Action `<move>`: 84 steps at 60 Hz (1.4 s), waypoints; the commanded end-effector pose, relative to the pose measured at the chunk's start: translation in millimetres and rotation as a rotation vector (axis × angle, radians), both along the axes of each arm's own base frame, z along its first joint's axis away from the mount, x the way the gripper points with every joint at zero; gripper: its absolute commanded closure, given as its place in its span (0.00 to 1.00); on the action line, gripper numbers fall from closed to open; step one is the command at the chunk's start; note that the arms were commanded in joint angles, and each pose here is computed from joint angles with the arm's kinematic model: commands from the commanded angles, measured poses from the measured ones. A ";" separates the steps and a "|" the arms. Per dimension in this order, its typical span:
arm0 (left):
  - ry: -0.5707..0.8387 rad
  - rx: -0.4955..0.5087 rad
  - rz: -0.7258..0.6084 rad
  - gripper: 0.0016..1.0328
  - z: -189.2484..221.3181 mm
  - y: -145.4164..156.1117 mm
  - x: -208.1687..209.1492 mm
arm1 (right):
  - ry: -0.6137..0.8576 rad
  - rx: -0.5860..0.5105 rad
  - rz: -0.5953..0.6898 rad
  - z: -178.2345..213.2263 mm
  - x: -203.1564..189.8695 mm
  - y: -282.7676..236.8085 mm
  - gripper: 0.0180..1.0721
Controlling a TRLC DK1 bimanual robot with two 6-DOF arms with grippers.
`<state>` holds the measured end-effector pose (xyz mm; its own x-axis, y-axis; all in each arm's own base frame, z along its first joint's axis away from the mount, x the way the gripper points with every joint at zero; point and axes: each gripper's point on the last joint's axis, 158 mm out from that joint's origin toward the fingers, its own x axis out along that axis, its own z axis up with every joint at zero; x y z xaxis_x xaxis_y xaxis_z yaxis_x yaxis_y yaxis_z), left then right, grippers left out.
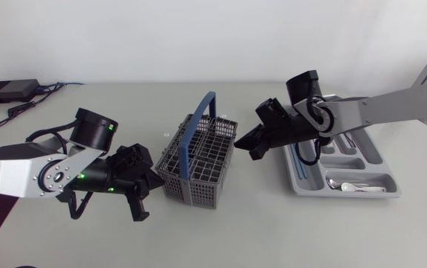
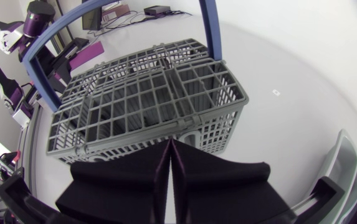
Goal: Unload the cutlery basket into the drawer organizer.
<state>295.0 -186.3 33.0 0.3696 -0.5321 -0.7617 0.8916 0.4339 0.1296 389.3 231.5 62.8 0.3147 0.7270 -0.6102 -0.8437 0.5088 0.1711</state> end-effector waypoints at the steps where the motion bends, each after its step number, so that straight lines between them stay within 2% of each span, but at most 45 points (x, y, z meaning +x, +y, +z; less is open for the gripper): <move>1: -0.041 0.008 0.002 0.85 4.9 3.5 16.9 | -0.007 0.005 0.027 3.0 -16.5 -0.1 0.95; 10: -0.040 0.010 0.018 0.85 4.6 8.0 22.2 | -0.046 -0.005 0.012 9.3 -19.1 -5.7 0.95; 31: -0.031 0.008 -0.066 0.85 17.0 -10.3 -18.3 | -0.048 0.054 -0.160 18.0 76.3 -32.8 0.95; 41: -0.017 0.011 -0.103 0.85 14.5 -17.2 -34.0 | -0.020 0.082 -0.187 5.8 114.0 -22.0 0.95; 49: 0.008 0.024 -0.105 0.85 4.1 -16.5 -34.4 | 0.010 0.094 -0.173 -5.8 128.4 -0.4 0.95; 61: -0.007 0.020 -0.039 0.85 -2.8 -3.0 -10.8 | 0.053 0.087 -0.084 -13.9 106.2 23.7 0.95; 84: -0.056 0.016 0.048 0.84 -8.0 21.1 27.9 | 0.066 0.078 -0.013 -1.7 35.9 8.8 0.95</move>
